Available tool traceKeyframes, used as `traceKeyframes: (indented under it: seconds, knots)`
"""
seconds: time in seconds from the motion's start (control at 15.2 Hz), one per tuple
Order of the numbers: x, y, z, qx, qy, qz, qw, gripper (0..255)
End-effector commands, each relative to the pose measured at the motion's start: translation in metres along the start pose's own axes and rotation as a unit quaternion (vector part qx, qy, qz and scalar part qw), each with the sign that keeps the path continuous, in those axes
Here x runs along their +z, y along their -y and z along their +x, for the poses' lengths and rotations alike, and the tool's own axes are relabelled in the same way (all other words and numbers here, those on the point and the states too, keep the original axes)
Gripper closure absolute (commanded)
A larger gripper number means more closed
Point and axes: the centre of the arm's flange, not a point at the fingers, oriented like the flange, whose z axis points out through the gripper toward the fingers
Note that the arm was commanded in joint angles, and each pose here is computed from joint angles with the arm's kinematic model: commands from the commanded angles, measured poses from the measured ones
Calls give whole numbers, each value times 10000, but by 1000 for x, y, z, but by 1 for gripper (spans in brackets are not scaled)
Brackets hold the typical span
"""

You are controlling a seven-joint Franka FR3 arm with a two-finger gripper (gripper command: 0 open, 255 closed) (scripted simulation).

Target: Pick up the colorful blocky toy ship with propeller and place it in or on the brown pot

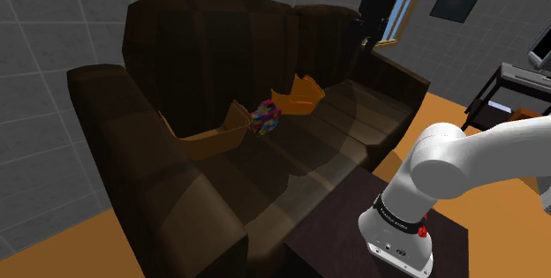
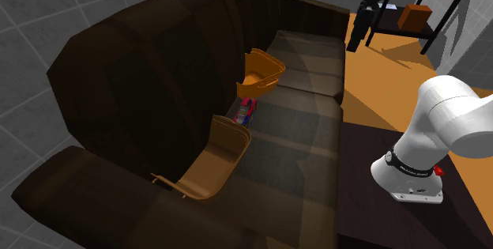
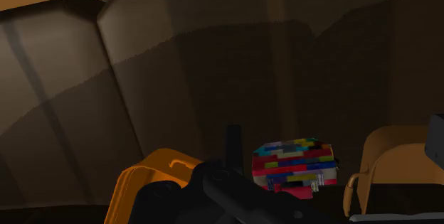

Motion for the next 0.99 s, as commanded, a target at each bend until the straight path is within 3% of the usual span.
traceKeyframes:
  seconds: [0.0, 0.92]
  knots:
    - [0, 0, 0, 0, 0, 0, 10000, 0]
    - [132, -2, 122, -300, -252, 389, 9985, 0]
